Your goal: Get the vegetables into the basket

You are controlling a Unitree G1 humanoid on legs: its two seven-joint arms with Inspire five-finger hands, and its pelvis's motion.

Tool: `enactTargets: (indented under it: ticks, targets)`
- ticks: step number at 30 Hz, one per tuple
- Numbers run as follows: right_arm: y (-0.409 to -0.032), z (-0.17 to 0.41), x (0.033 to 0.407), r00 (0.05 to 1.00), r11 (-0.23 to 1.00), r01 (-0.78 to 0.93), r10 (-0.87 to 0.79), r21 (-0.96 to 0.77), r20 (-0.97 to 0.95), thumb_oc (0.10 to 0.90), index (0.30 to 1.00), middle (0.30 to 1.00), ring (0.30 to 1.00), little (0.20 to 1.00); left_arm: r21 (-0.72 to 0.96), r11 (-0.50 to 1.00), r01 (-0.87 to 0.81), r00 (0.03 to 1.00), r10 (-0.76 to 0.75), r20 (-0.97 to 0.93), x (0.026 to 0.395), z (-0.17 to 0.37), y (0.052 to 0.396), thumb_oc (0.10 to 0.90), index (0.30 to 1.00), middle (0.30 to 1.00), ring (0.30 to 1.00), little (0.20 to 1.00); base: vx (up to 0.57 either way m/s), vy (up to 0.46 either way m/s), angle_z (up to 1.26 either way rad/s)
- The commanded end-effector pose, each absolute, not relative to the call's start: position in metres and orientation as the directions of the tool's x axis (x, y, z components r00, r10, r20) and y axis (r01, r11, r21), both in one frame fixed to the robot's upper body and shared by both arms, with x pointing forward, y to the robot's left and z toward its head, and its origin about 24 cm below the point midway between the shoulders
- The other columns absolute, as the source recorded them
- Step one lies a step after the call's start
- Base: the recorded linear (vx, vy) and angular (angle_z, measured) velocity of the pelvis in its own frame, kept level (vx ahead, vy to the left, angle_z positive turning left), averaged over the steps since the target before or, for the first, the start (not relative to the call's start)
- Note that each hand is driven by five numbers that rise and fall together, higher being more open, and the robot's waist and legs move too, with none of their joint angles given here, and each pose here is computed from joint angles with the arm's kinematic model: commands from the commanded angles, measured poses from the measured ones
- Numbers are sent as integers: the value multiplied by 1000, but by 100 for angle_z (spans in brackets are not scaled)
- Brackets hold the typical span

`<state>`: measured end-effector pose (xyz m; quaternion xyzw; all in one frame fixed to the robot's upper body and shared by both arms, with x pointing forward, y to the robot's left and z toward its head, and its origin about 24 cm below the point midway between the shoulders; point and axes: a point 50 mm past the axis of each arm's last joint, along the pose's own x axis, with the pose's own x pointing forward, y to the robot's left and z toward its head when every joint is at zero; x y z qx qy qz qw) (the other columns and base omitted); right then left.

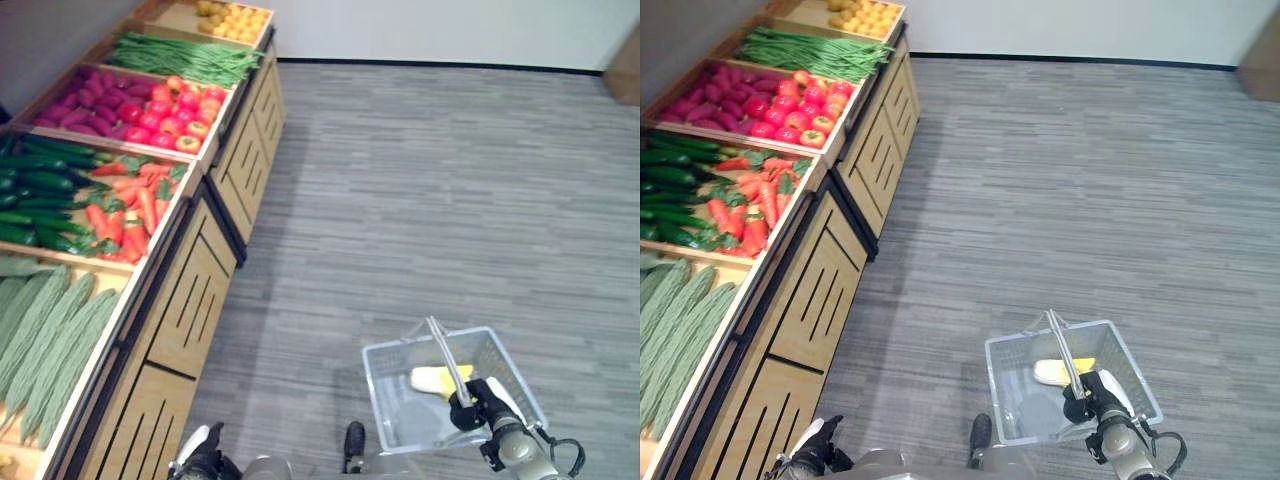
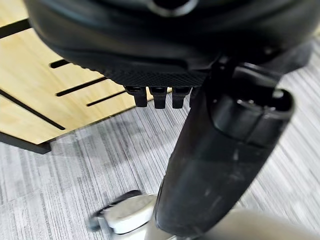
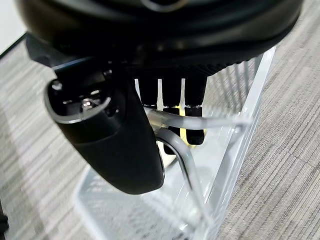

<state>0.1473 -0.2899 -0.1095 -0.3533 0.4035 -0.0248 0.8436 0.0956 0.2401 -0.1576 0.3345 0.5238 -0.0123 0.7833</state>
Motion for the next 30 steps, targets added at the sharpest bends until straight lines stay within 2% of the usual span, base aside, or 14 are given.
enactTargets:
  ticks: [1, 4, 10, 22, 30]
  targets:
    - [-299, -79, 180, 806, 713, -135, -325, -688, -494, 400, 300, 300, 300, 300, 547, 735, 401, 415, 387, -824, 82, -156, 256, 900, 1000, 1000, 1000, 1000, 137, 58, 17]
    - [-289, -84, 180, 810, 712, -167, -295, -682, -507, 400, 300, 300, 300, 300, 536, 715, 448, 365, 402, -840, 65, -159, 261, 900, 1000, 1000, 1000, 1000, 335, 187, -14]
    - [-282, -92, 173, 788, 733, -182, -290, -655, -543, 400, 300, 300, 300, 300, 527, 710, 466, 344, 403, -848, 57, -159, 264, 900, 1000, 1000, 1000, 1000, 210, 189, -43]
    - [-267, -93, 189, 800, 751, -190, -256, -633, -543, 400, 300, 300, 300, 300, 572, 677, 463, 385, 428, -818, 74, -152, 277, 900, 1000, 1000, 1000, 1000, 106, 169, -6]
    - [-261, -88, 195, 826, 743, -202, -221, -638, -519, 400, 300, 300, 300, 300, 621, 650, 438, 468, 425, -775, 104, -143, 280, 900, 1000, 1000, 1000, 1000, 193, -9, 22]
